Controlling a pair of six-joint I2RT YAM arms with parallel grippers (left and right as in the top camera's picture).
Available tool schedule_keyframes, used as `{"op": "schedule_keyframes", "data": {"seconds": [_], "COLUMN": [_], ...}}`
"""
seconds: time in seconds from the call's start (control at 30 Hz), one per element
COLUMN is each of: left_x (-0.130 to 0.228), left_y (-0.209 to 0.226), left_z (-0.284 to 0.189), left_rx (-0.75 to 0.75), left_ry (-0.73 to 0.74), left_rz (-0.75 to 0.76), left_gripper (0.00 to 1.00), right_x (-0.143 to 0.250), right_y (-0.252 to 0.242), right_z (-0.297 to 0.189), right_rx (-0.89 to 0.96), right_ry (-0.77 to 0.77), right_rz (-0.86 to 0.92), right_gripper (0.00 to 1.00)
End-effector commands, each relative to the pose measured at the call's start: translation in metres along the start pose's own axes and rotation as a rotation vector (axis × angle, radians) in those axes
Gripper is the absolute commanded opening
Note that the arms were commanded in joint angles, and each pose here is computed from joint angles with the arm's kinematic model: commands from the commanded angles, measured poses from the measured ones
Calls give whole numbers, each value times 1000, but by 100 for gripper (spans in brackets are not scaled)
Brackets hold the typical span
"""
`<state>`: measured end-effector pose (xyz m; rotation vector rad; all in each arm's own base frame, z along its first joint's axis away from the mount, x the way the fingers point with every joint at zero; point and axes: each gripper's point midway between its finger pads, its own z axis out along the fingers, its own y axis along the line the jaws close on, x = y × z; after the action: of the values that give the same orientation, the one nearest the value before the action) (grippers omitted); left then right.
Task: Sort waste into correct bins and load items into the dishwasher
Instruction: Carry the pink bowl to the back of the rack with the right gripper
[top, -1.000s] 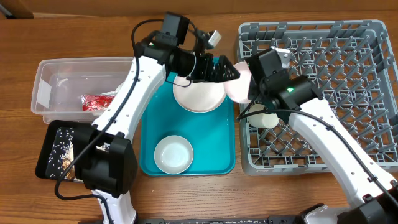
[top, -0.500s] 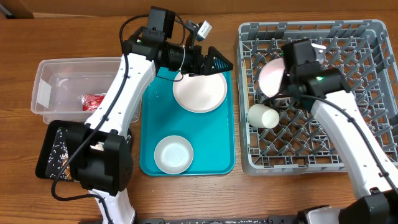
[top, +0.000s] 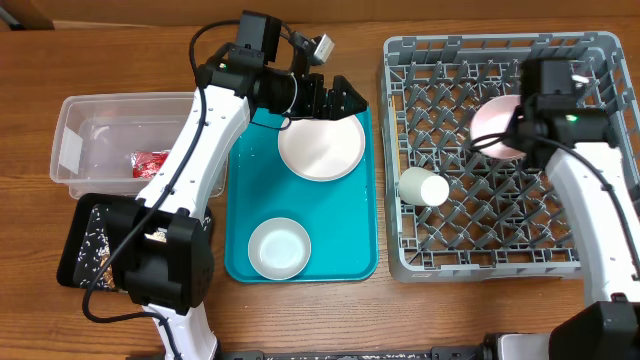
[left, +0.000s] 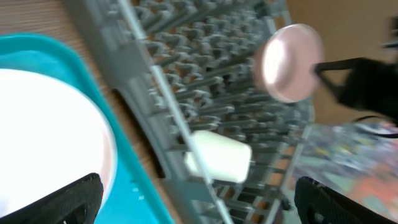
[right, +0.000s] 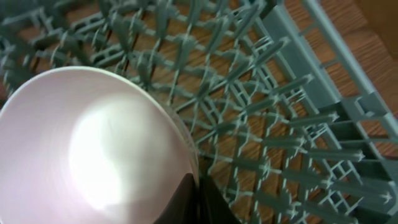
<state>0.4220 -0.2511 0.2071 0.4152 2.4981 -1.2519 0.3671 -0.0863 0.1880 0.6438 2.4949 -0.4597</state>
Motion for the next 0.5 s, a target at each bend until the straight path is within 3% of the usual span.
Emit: {"op": "schedule_keyframes", "data": {"seconds": [0.0,0.27,0.47], "left_x": [-12,-19,-24], "left_y": [7,37,62], "left_z": [-9,-16,-26], "left_rx": [-118,-297,-458], "left_ry": [-47,-84,-117], "left_rz": [53,51,49], "left_gripper": [100,100,100], "right_x": [-25,-85,-114], "right_y": [-15,-23,-28], "right_z": [2,-2,-1], "right_rx": [19,-8,65], "right_ry": [-71,-294,-406], "right_rz": [61,182,90], "right_gripper": [4,4,4]}}
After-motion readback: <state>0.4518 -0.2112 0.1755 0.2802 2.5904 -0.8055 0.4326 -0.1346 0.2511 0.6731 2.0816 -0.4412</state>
